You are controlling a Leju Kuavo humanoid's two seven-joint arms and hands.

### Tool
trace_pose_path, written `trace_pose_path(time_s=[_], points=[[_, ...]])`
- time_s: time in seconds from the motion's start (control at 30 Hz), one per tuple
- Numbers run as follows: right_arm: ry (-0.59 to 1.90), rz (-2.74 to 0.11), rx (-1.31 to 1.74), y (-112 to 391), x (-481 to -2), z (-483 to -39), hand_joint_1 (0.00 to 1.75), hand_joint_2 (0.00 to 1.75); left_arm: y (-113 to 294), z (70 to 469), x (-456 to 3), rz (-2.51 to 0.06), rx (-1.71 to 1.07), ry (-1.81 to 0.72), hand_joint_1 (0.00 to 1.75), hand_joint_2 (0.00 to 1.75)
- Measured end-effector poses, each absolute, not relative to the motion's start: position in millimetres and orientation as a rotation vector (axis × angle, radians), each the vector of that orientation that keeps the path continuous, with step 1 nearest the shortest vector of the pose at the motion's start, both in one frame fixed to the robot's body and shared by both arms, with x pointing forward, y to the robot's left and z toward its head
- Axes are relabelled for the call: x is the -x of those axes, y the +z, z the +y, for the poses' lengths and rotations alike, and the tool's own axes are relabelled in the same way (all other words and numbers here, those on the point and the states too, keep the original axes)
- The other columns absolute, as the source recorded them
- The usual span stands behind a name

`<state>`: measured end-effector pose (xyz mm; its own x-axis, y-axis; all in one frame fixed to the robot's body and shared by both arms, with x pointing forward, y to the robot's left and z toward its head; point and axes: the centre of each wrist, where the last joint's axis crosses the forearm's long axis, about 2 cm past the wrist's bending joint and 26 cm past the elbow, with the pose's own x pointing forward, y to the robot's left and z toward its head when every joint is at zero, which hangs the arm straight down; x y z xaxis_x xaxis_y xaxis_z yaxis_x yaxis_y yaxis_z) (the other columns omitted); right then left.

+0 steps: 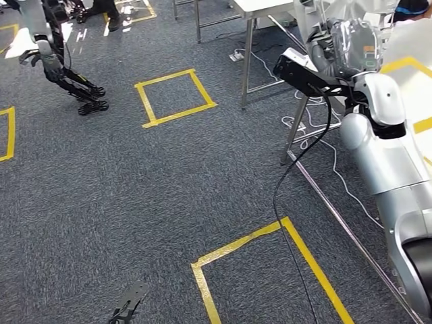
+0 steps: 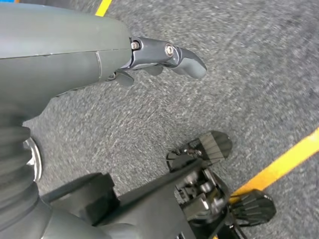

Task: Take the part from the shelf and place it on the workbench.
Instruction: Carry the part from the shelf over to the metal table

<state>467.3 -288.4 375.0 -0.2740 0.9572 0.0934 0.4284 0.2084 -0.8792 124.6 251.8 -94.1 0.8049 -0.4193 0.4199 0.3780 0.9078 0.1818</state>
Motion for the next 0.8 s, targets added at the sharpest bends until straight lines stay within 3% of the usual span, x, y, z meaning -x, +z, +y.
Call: trace_pose_path(time_s=[0.8], points=[[1.033,-1.773,1.317,376.3,-466.9,-297.7,1.75,1.75,-96.4,253.4,-116.4,-0.46,-0.086,-0.416,0.0,1.75]])
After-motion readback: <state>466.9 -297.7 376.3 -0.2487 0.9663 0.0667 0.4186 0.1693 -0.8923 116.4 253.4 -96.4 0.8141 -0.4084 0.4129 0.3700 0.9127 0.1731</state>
